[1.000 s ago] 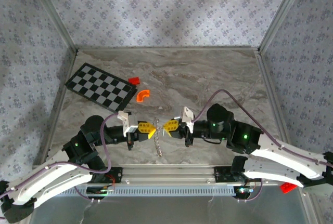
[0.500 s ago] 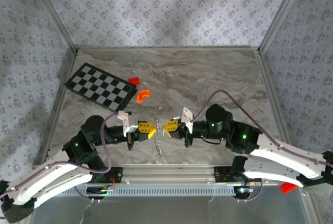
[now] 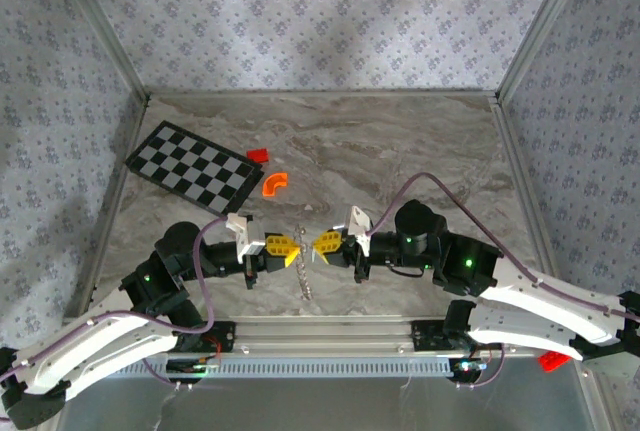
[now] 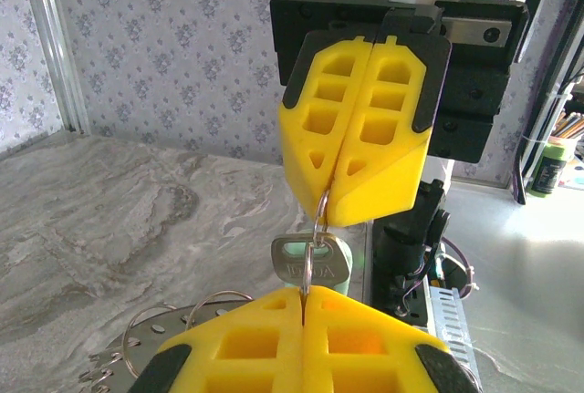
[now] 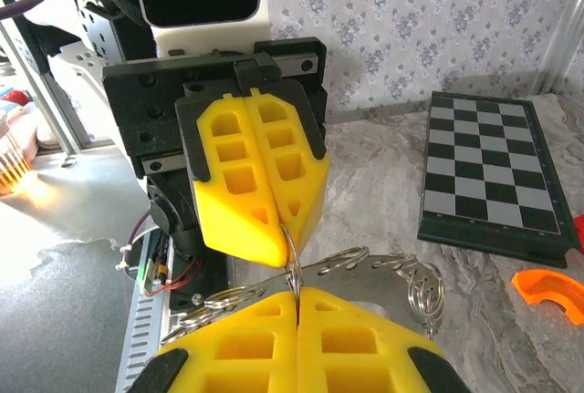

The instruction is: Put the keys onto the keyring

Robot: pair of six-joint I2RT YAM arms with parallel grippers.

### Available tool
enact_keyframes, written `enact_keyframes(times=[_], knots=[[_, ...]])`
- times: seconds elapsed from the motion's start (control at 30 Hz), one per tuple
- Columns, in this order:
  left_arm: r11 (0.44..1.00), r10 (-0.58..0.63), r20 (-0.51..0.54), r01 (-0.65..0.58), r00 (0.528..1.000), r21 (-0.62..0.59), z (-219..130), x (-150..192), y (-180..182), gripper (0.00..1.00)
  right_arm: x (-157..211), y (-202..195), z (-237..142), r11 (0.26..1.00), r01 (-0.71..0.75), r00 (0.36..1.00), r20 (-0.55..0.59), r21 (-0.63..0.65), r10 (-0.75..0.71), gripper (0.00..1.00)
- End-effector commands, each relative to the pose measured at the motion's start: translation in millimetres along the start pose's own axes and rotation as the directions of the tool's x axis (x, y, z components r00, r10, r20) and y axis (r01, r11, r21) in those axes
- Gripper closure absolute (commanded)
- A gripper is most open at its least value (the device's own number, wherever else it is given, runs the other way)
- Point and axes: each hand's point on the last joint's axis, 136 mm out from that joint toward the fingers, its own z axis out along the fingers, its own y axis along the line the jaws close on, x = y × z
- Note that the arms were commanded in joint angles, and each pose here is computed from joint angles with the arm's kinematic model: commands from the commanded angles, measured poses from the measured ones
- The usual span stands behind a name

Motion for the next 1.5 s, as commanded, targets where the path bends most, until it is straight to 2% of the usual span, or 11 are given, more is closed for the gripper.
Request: enact_keyframes(times=[0.0, 1.47], knots=[[0.999, 0.048, 0.066, -0.049, 0.997, 0.014, -2.4, -16.8, -4.9, 1.0, -0.1, -0.6, 1.7, 1.0, -0.015, 1.0, 0.009, -0.005, 0.015, 1.0], [0.999, 0.052, 0.057, -0.052, 0.997, 0.008, -1.8, -16.3, -3.8, 1.0, -0.3, 1.0, 7.6, 1.0, -0.009, 1.0, 0.003, -0.023, 0.009, 1.0]])
